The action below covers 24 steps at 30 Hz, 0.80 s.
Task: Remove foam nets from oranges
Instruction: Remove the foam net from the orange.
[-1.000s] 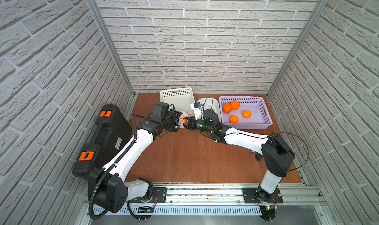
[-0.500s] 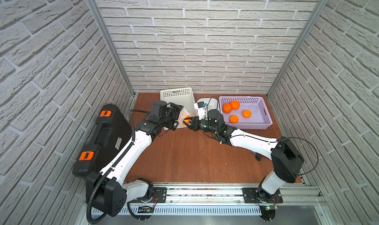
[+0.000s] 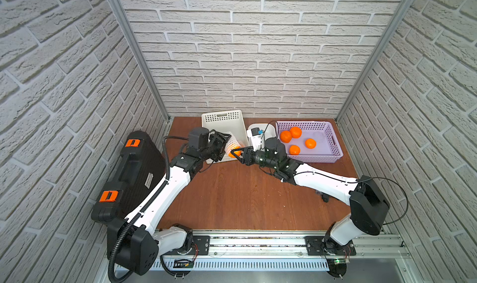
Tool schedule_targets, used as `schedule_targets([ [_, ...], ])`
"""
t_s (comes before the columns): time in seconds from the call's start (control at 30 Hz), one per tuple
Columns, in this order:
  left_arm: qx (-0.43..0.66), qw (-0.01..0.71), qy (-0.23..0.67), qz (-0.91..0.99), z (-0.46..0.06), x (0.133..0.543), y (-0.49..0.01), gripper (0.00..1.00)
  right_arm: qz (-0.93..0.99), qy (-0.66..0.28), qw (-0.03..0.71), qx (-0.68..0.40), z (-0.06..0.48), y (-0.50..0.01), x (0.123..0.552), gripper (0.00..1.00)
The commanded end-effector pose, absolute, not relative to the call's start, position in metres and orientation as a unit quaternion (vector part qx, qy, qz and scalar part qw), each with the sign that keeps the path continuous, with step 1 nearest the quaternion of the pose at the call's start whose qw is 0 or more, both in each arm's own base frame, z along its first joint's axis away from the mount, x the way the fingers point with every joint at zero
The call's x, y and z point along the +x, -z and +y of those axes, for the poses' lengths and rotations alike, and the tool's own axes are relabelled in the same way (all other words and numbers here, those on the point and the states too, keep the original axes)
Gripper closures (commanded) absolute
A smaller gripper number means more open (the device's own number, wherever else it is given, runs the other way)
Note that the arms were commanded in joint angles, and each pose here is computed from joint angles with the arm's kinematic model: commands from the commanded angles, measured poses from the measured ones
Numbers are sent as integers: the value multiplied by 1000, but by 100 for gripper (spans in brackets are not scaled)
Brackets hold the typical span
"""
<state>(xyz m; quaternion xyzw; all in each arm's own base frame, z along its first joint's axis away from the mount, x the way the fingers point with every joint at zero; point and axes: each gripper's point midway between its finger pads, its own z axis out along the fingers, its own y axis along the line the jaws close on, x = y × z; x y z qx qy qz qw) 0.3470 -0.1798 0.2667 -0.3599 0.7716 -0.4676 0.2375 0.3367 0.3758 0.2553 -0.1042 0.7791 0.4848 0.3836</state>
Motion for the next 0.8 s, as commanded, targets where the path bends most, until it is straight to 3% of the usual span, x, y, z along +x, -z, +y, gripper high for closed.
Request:
schedule_targets([
  [0.0,-356,256,467,768,-174,346,-274,41,767,-495,389,-121,371,-270,326,90],
  [0.23,-377,270,454,761,-159,346,-274,60,766,-506,370,-143,370,-273,310,90],
  [0.43,-394,285,438,756,-142,347,-267,61,772,-508,349,-158,365,-270,295,91],
  [0.63,-389,315,411,762,-121,344,-257,62,794,-479,361,-96,306,-264,307,92],
  [0.77,-368,322,404,773,-123,343,-246,63,823,-426,375,-6,234,-250,334,90],
])
